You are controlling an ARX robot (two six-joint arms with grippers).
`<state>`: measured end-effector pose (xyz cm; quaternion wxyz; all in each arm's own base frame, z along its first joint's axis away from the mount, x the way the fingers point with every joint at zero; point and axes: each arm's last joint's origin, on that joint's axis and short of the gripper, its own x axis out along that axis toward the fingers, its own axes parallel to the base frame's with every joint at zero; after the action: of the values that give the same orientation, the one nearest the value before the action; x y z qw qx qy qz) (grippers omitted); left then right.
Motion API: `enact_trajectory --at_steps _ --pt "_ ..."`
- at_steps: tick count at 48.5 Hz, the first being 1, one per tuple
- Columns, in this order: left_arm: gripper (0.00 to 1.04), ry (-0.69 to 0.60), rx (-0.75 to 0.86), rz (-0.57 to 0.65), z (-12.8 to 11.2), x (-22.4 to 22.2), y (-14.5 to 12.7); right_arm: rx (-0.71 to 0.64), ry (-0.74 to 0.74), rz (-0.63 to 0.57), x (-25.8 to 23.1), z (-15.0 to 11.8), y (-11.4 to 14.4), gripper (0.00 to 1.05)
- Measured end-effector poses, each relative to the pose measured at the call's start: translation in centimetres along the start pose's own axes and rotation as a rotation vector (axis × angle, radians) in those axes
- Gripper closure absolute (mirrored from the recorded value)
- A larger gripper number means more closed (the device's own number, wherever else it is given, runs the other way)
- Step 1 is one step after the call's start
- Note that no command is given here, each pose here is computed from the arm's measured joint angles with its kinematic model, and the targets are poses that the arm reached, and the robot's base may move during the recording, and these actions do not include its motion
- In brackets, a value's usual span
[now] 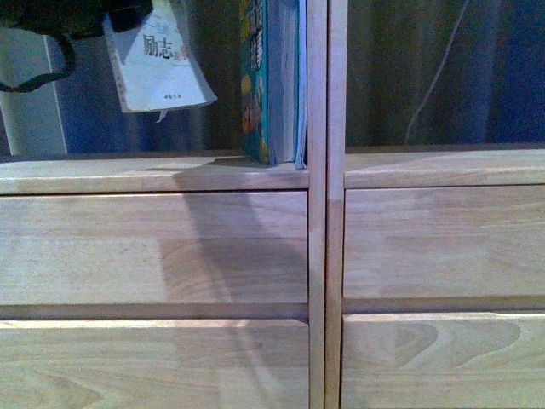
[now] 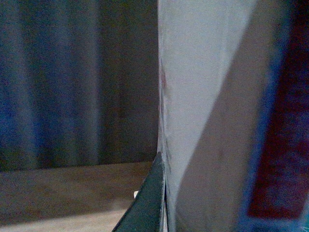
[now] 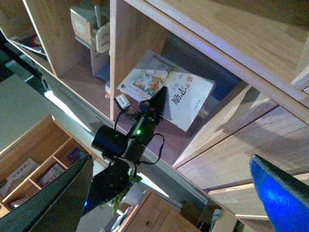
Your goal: Organize books on shelf
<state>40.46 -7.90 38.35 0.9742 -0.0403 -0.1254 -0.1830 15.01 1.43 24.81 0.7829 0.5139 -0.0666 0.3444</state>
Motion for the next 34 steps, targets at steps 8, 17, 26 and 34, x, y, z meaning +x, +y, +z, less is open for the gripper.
enact_trajectory --at_steps 8,17,26,34 --pt "0.98 0.006 0.146 0.010 -1.9 3.2 -0.9 0.011 0.007 -0.014 -0.8 -0.1 -0.5 0.07" --pt "0.98 0.013 0.242 0.032 -4.5 6.4 -0.8 0.027 -0.022 -0.004 -1.0 0.6 -0.7 0.07" --pt "0.98 0.014 0.265 0.028 -5.4 8.0 -0.8 0.050 -0.026 -0.009 -1.0 0.6 -1.2 0.07" --pt "0.98 0.011 0.318 -0.004 -6.4 9.1 -1.7 0.075 -0.028 -0.021 -1.0 0.6 -1.7 0.07"
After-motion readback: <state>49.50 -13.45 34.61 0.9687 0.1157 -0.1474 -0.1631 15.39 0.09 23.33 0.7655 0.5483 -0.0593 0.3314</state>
